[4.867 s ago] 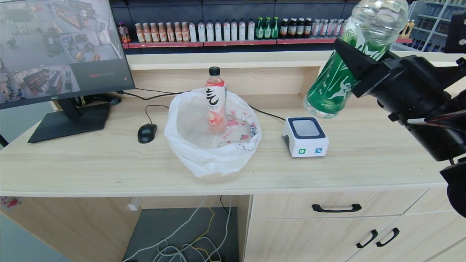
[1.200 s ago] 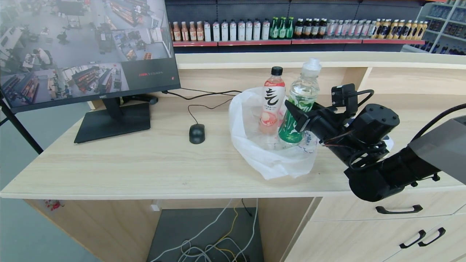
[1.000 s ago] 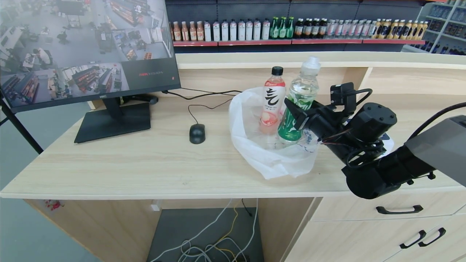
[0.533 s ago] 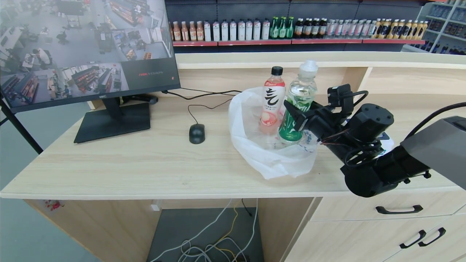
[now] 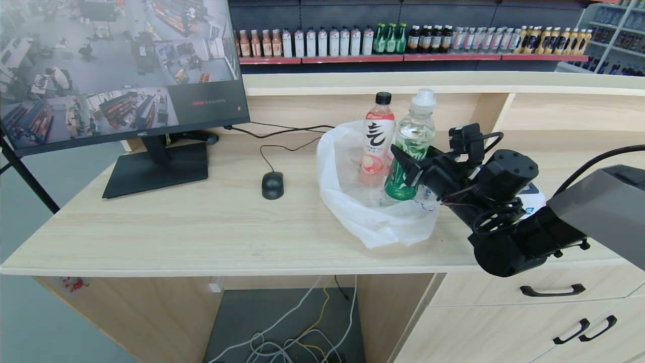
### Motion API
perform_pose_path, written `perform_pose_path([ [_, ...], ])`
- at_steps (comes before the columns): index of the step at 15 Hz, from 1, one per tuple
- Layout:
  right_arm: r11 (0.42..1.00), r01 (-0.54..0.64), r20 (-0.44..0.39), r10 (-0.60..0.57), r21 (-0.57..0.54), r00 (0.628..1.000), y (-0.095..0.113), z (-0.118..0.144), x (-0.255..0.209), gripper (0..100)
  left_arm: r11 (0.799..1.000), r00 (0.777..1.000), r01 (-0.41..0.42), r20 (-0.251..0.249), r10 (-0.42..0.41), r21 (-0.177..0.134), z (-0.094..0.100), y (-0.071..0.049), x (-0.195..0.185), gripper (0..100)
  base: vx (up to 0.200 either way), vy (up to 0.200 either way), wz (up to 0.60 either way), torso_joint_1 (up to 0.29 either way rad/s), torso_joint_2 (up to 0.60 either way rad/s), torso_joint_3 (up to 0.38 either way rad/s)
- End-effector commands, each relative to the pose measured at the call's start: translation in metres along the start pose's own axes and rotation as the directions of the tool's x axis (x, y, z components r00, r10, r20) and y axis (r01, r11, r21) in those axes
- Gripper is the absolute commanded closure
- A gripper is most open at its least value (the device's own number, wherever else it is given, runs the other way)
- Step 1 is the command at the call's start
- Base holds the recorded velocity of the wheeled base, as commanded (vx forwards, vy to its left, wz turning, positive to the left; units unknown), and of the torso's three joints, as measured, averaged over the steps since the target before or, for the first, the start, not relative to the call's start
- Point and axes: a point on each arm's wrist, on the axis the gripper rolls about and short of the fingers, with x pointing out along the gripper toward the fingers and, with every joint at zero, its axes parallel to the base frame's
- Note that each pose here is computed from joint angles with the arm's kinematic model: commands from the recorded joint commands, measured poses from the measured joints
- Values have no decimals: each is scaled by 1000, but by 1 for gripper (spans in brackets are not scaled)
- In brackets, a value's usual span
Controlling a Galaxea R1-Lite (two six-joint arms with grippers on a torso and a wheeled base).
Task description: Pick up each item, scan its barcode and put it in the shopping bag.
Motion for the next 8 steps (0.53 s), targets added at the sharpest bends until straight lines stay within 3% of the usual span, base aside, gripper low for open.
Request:
perform_pose_path([
  [1, 1000, -1, -17, 1, 4, 1000, 0, -5, -1, 100, 1000, 1000, -1, 0, 1, 0, 0, 0, 0, 0, 0, 0, 0, 0, 0, 0],
  [8, 1000, 1, -32, 0, 10, 999, 1, -10, -2, 100, 1000, 1000, -1, 0, 1, 0, 0, 0, 0, 0, 0, 0, 0, 0, 0, 0],
])
